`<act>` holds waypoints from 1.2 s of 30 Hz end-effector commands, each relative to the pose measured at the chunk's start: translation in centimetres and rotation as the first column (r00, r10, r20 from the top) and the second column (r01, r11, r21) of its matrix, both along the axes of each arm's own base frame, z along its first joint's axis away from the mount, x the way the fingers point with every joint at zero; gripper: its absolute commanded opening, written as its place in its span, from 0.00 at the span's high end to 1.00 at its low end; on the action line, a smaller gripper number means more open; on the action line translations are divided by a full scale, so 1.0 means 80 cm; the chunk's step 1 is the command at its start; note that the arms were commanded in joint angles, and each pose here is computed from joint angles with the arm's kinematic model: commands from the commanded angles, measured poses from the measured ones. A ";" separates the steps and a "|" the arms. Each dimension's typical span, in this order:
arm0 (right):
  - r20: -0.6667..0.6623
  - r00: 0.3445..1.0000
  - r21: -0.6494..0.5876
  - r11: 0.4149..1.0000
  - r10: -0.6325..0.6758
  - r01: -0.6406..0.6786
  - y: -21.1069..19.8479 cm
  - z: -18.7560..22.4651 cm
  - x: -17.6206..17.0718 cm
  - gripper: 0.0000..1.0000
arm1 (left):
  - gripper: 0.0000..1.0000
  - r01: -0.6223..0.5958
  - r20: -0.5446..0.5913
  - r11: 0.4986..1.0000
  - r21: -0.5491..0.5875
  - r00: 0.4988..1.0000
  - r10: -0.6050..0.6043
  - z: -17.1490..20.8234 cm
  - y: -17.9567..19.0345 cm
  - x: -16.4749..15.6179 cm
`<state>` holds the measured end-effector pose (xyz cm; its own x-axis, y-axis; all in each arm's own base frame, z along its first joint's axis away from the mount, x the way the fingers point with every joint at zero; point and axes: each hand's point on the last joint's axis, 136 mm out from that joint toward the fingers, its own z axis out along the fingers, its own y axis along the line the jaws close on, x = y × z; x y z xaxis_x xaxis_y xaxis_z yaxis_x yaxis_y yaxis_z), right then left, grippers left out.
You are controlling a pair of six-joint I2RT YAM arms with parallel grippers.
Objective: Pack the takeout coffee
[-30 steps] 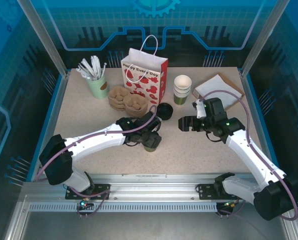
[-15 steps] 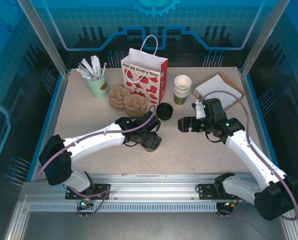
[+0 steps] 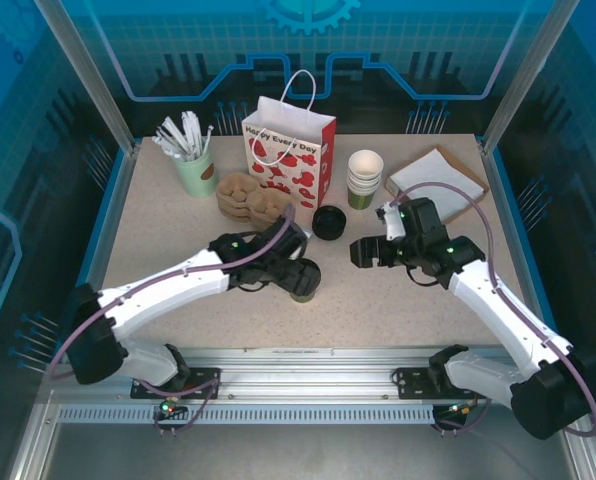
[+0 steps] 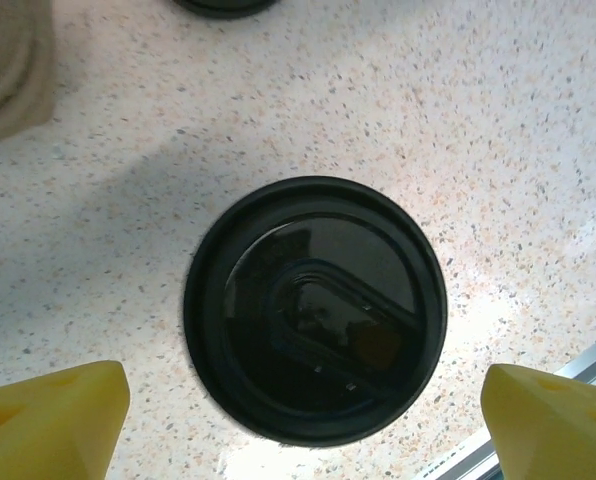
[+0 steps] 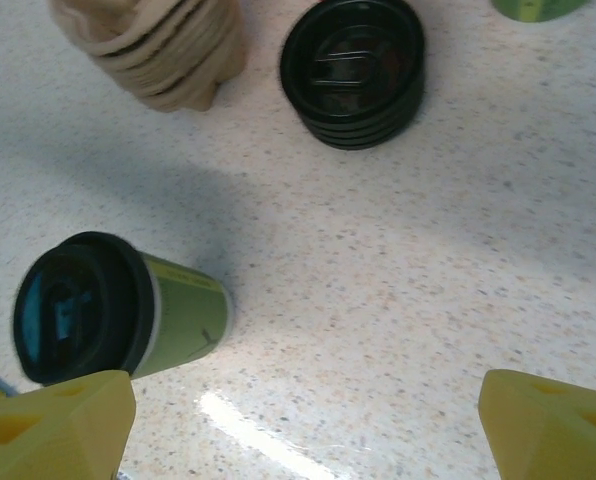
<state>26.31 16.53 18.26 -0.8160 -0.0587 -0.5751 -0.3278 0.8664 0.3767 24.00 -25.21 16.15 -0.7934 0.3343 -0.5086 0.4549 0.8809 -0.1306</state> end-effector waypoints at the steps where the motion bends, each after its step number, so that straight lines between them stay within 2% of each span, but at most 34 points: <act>1: 0.011 0.990 0.097 0.986 0.137 -0.138 0.047 0.004 -0.014 0.09 | 0.08 -0.067 -0.056 0.991 -0.112 0.997 0.061 0.002 0.021 -0.006; 7: -0.039 0.957 0.130 0.951 0.288 -0.281 0.106 -0.028 -0.037 0.07 | 0.10 -0.166 -0.180 0.937 -0.308 0.977 0.114 -0.007 0.031 0.003; 13: -0.076 0.934 0.170 0.928 0.348 -0.332 0.137 -0.049 -0.046 0.06 | 0.20 -0.237 -0.246 0.886 -0.398 0.958 0.146 -0.019 0.040 0.022; 19: -0.106 0.929 0.187 0.925 0.355 -0.332 0.146 -0.064 -0.042 0.08 | 0.27 -0.261 -0.284 0.868 -0.422 0.947 0.147 -0.034 0.035 0.033; 36: -0.163 0.927 0.181 0.934 0.337 -0.308 0.138 -0.099 -0.042 0.22 | 0.34 -0.295 -0.352 0.885 -0.361 0.921 0.164 -0.089 0.040 0.026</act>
